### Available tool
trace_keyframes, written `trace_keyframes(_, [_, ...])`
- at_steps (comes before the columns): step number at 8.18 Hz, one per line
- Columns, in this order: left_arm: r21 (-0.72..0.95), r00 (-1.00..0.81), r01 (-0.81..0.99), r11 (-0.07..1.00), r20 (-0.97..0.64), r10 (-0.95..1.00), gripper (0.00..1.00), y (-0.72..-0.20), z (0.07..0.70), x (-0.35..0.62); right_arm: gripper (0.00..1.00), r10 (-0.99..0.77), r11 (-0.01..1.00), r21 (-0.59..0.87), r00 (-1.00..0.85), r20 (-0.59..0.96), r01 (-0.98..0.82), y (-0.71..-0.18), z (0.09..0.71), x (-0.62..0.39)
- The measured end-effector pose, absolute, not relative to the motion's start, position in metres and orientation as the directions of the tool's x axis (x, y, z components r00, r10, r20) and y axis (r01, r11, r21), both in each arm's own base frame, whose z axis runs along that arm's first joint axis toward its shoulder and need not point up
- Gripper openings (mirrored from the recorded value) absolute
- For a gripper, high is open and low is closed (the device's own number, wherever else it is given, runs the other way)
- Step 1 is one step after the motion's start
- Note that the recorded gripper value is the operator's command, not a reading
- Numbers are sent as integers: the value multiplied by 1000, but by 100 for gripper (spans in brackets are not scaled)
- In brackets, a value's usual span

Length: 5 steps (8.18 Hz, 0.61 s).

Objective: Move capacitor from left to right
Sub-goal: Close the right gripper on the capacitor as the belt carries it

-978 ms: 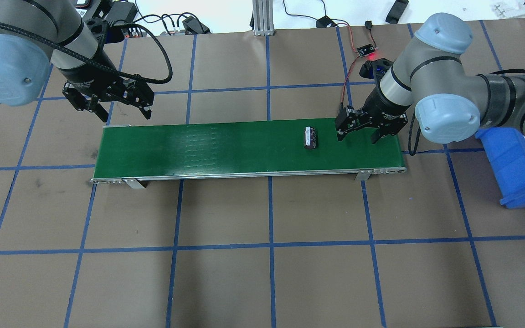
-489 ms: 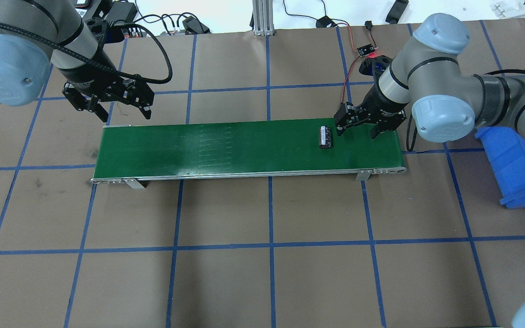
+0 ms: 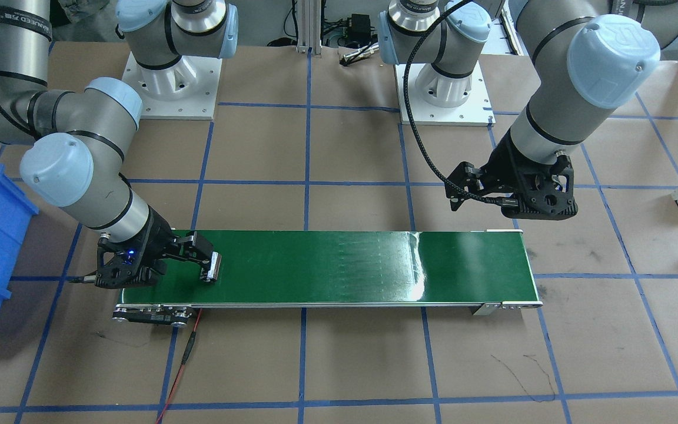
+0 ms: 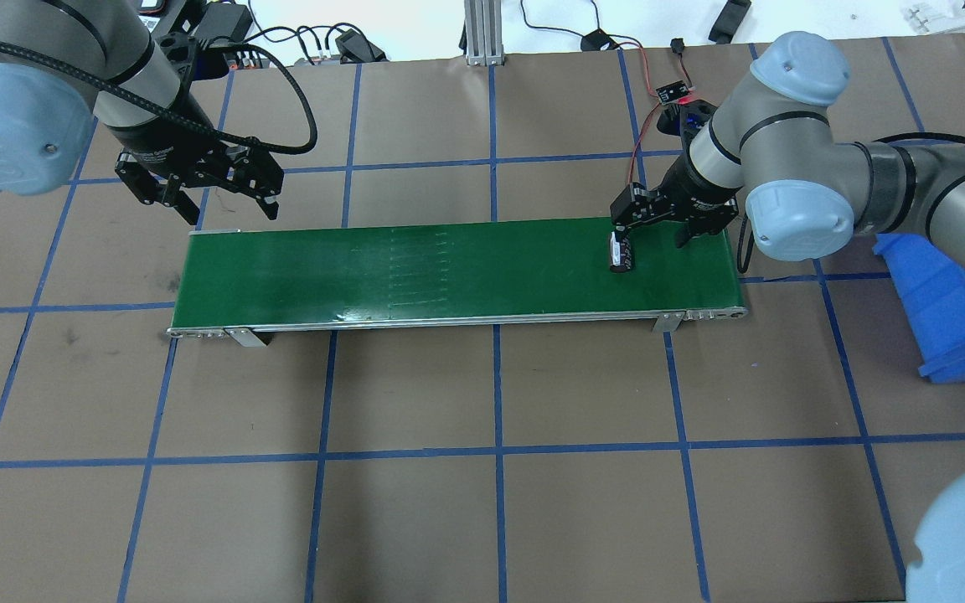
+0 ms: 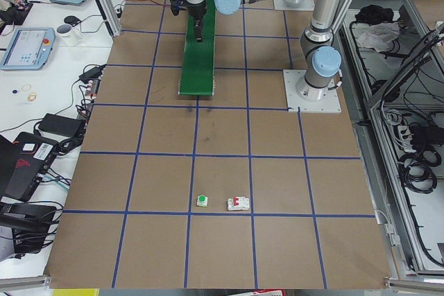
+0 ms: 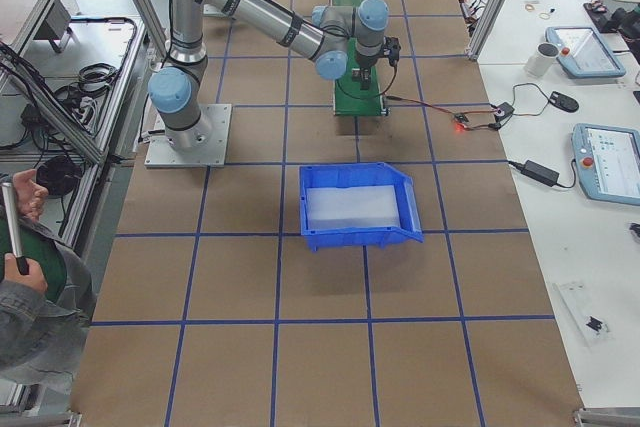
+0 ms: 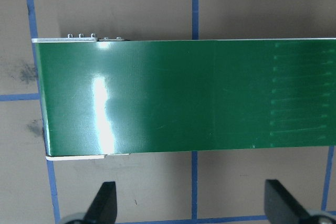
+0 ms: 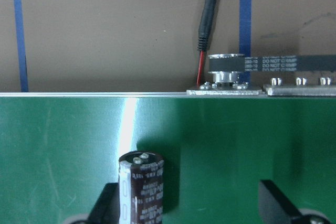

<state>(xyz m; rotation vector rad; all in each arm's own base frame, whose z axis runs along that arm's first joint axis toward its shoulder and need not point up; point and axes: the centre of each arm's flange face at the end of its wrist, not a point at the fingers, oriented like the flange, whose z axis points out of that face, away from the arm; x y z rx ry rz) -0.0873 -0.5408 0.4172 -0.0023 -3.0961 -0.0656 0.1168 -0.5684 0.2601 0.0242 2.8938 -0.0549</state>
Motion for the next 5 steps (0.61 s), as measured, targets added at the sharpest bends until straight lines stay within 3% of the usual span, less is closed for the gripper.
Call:
trace_keyframes(1, [44, -999, 3, 999, 45, 1, 100, -541, 417, -87, 88, 24, 999, -37, -969, -246, 34, -571, 256, 117])
trace_keyframes(2, [45, -999, 3, 999, 45, 1, 100, -540, 416, -87, 75, 35, 998, -37, -968, -247, 45, -572, 254, 117])
trace_keyframes(3, [46, -999, 2, 999, 45, 0, 100, -540, 415, -87, 56, 43, 998, -41, -968, -247, 55, -573, 253, 117])
trace_keyframes(5, [47, -999, 2, 999, 45, 0, 100, -540, 415, -87, 7, 68, 997, -27, -970, -233, 76, -571, 249, 117])
